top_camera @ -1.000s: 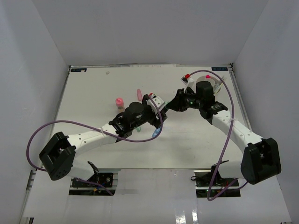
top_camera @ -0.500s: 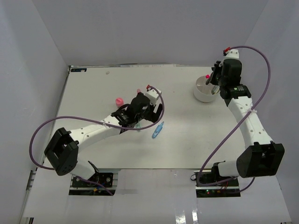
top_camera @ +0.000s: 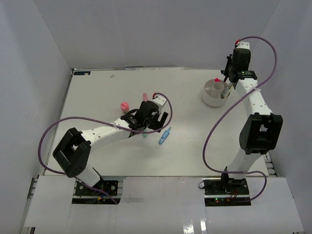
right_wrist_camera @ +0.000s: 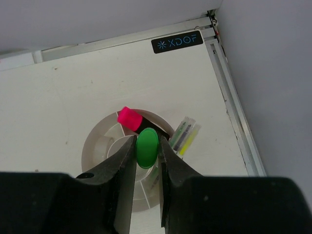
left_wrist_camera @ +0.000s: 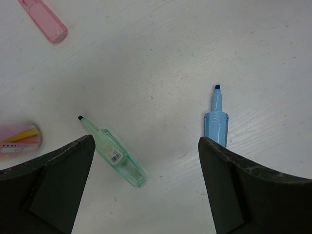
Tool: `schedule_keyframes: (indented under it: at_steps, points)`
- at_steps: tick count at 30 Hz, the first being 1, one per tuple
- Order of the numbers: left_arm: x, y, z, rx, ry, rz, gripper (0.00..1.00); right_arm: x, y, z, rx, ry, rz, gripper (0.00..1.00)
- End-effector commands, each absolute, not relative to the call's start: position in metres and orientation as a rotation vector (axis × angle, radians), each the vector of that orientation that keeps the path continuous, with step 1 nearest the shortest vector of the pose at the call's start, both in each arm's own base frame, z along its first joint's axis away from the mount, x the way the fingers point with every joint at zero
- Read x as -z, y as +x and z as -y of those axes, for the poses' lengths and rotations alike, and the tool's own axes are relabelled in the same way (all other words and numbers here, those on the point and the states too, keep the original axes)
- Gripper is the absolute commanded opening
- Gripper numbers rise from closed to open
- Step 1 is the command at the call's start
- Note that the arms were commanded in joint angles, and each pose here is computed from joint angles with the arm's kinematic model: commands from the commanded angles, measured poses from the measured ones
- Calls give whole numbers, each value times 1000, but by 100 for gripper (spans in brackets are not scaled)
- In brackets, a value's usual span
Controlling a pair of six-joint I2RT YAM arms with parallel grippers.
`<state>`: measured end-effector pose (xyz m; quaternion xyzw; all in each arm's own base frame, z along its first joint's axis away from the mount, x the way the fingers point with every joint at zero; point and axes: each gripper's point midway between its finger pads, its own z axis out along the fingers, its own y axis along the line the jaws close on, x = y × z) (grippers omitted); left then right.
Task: Sort the stationery into containers
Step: Place the pen in the storage box.
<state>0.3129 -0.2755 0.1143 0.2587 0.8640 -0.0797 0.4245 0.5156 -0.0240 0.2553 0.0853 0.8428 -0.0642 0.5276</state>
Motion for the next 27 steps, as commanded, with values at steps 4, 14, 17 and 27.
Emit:
schedule_keyframes:
  at_steps: [4,14,17,27]
  points:
    - [-134,318,289,265,630,-2132,98,-245,533,26,158,179,-2029,8]
    - [-135,313,295,316,656,-2133,98,-201,543,28,177,195,-2115,10]
    - [-134,312,296,320,658,-2134,98,-197,543,29,182,199,-2121,9]
    - [-134,312,296,326,663,-2136,98,-193,543,20,132,160,-2137,11]
